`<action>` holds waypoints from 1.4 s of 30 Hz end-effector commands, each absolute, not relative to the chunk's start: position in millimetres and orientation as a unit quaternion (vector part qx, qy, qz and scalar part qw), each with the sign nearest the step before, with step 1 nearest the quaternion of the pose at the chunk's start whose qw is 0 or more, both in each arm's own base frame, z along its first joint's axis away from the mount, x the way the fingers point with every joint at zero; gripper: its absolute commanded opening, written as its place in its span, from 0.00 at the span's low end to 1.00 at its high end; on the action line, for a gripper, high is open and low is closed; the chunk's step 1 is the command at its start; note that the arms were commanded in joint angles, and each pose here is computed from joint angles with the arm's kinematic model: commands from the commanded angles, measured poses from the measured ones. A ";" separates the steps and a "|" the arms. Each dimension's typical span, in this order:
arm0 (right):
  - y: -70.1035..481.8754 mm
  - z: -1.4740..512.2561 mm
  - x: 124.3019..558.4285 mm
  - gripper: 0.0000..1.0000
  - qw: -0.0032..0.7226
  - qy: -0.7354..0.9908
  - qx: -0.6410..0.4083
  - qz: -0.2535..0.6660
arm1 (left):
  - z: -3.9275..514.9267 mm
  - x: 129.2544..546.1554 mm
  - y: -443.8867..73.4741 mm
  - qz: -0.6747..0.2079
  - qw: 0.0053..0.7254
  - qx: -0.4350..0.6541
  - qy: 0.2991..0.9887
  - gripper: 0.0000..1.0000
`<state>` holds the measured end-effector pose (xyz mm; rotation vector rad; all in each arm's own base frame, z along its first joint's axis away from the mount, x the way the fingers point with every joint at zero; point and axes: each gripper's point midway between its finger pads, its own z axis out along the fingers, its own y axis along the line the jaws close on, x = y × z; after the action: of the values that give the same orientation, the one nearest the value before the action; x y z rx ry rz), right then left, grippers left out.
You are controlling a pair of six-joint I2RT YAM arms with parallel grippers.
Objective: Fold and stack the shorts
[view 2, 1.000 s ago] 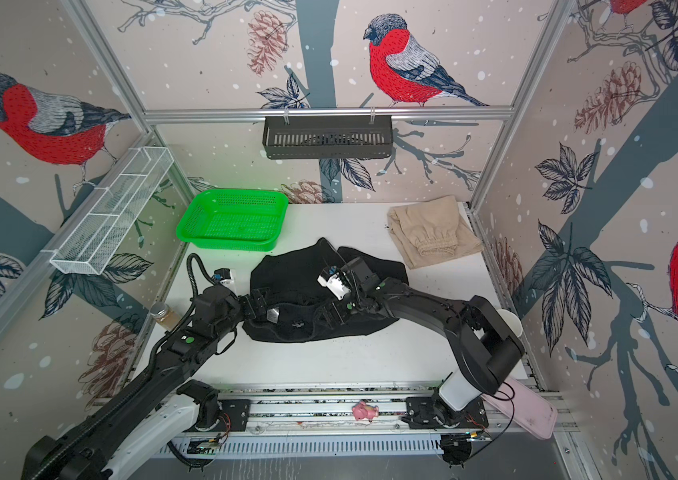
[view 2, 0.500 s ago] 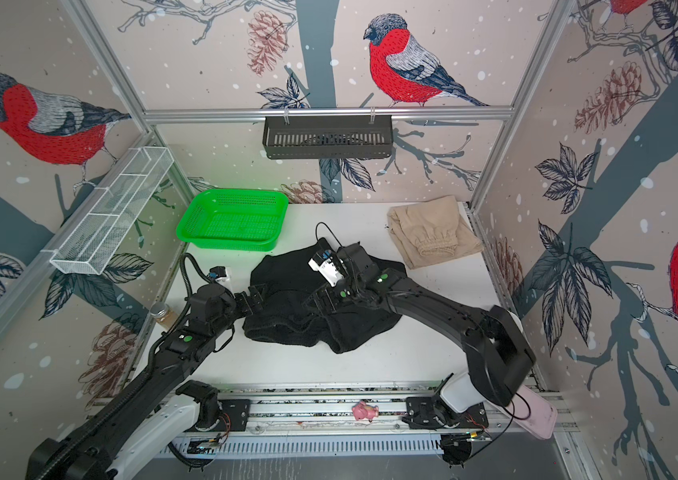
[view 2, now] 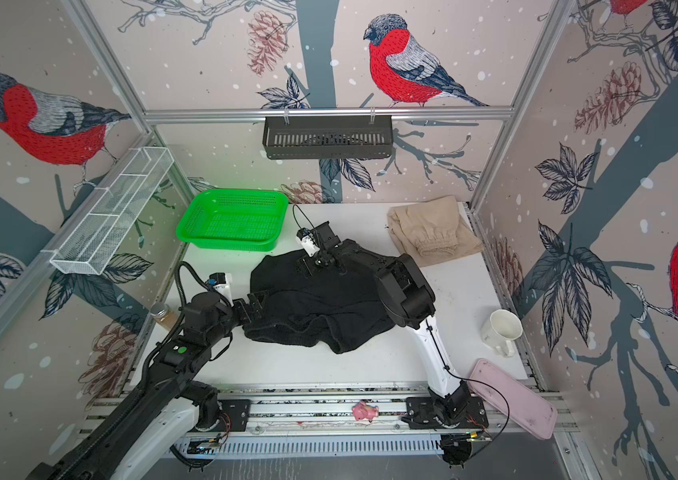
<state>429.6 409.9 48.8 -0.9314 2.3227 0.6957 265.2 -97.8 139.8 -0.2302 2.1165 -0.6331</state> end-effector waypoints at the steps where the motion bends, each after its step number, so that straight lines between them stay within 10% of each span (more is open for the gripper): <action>1: 381.3 31.6 457.0 0.67 0.268 0.885 -0.295 0.240 | 143.2 262.4 -105.8 -0.278 0.442 -0.079 0.849 0.98; 8: 304.3 34.6 503.8 0.47 0.304 0.913 -0.179 0.207 | 152.7 262.8 -119.1 -0.308 0.439 -0.053 0.842 0.98; 17: 242.5 113.5 517.4 0.59 0.402 0.890 -0.118 0.177 | 144.3 262.9 -136.3 -0.334 0.412 -0.025 0.847 0.98; 33: 293.9 107.3 240.6 0.73 0.308 0.868 -0.310 0.238 | 107.6 288.2 -136.1 -0.318 0.416 -0.067 0.849 0.98; 42: 313.6 50.6 172.9 0.72 0.201 0.865 -0.395 0.237 | 108.4 332.1 -145.9 -0.341 0.412 -0.047 0.844 0.98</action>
<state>190.6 304.0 55.6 -1.0261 2.4062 0.6062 311.5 -132.8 80.7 -0.2084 2.2313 -0.7927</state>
